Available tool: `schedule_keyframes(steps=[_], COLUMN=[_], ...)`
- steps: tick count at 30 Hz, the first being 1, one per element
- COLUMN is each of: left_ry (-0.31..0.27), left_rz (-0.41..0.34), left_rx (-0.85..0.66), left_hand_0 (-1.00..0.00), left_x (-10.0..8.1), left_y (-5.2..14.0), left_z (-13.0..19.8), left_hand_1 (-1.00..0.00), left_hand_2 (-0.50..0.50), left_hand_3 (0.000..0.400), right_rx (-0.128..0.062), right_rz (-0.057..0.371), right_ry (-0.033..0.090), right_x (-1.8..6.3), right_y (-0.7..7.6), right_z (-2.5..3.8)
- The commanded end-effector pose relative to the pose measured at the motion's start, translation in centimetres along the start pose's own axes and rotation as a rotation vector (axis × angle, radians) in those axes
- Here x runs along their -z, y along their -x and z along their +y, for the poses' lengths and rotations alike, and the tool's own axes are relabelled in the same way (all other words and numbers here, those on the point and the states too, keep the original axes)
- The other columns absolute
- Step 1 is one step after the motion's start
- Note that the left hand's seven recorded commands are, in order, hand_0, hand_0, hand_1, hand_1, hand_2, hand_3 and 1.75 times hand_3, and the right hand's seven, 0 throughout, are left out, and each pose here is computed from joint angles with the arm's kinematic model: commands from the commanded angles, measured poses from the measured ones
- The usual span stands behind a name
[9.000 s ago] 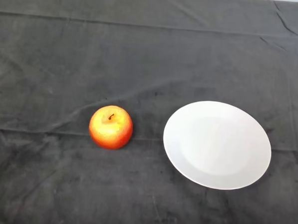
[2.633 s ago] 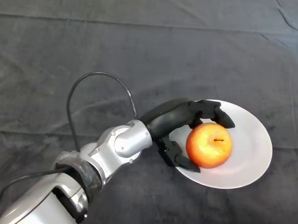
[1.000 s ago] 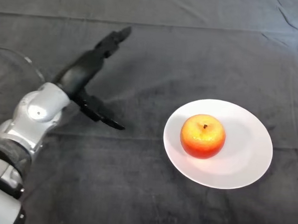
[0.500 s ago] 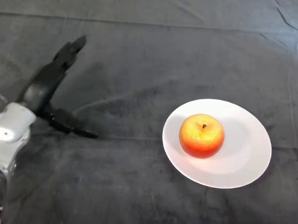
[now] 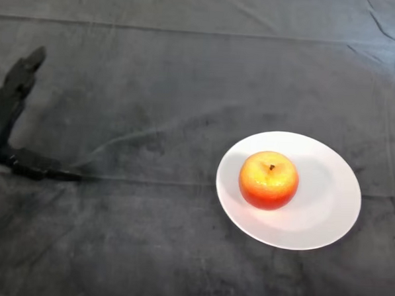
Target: Move the apple to the plate
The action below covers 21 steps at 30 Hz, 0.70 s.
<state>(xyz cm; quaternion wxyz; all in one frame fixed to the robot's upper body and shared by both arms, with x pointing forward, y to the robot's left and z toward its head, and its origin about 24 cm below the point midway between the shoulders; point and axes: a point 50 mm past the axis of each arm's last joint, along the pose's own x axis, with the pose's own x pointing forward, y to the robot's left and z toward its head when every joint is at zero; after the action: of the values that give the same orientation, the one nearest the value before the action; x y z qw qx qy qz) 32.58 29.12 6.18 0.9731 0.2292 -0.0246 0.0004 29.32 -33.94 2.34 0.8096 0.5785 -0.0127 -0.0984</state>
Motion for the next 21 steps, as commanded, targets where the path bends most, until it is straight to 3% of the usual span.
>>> schedule_keyframes(steps=[1, 21], left_ry=[-0.022, -0.004], left_rz=[0.077, 0.191], left_rx=[-0.080, -0.336], left_hand_0=[0.00, 0.00], left_x=[1.6, 3.4], left_y=[1.8, 6.6], left_z=[3.2, 10.7], left_hand_1=[0.00, 0.00], left_hand_2=[0.00, 0.00], left_hand_3=[0.000, 0.000], right_rx=[0.009, 0.009], right_rz=[-0.017, -0.017], right_ry=[-0.006, -0.006], right_x=[-0.39, -0.39], right_y=[0.13, 0.13], right_z=[-0.13, -0.13])
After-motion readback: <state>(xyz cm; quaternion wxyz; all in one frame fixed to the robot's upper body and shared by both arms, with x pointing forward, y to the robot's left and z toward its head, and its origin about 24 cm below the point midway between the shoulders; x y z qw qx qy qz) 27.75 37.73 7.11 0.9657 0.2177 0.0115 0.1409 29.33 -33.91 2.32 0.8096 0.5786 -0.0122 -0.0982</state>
